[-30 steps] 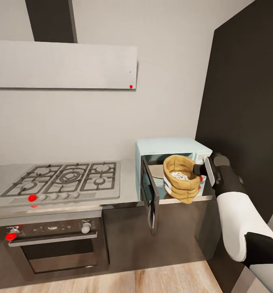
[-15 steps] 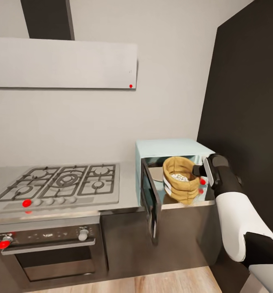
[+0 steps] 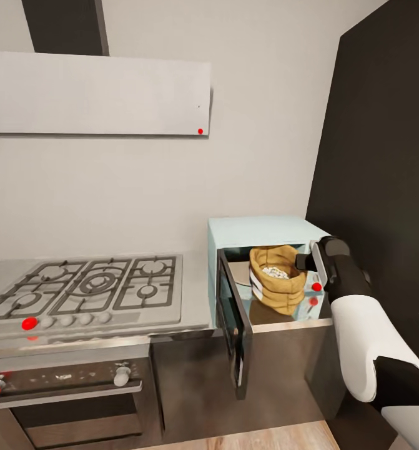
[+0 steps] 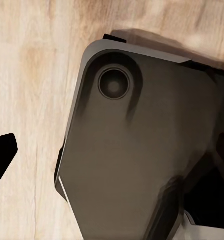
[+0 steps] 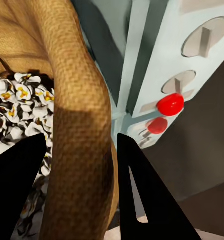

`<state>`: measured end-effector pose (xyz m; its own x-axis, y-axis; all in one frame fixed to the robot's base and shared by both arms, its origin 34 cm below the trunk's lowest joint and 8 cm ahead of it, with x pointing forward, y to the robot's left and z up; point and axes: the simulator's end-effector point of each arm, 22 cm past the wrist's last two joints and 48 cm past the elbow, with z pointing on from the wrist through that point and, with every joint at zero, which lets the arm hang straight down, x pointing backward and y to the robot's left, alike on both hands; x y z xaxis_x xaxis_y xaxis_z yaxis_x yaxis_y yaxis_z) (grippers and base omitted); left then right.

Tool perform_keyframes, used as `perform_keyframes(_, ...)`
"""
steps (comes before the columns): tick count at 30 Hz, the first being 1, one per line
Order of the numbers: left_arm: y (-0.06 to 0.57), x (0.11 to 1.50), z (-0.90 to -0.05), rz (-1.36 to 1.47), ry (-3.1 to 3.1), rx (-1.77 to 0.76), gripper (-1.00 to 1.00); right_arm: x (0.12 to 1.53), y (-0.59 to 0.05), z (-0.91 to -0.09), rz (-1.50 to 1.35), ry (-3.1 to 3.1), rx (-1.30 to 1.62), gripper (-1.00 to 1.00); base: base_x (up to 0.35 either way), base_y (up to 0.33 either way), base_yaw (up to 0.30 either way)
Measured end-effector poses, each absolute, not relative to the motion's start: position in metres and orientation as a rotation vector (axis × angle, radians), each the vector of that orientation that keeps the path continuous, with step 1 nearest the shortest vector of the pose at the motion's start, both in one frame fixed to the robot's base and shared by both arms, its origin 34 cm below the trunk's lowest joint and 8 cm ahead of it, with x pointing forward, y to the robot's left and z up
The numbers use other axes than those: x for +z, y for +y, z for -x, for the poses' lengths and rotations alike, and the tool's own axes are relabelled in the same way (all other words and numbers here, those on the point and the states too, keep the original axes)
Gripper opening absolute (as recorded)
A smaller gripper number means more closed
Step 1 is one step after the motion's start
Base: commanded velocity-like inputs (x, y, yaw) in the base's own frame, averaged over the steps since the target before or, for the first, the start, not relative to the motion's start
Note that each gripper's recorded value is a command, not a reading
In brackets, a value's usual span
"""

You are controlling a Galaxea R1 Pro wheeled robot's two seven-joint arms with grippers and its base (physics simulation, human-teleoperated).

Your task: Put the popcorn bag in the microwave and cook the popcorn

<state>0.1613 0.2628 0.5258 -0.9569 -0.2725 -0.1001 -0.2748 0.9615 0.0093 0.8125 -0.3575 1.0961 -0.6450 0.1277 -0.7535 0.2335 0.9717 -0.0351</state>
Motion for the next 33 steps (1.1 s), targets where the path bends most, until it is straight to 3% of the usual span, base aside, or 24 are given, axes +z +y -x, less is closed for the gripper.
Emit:
perform_keyframes(12, 0.262, 0.526, -0.161, 0.422, 3.013, 0.034, 1.0, 1.09, -0.299, -0.818, -0.198, 2.294, -0.044, -1.0, 0.0, 0.0, 0.0)
perform_keyframes(33, 0.262, 0.526, -0.161, 0.422, 3.013, 0.033, 1.0, 1.083, -0.29, -0.817, -0.192, 2.312, -0.029, -1.0, 0.0, 0.0, 0.0)
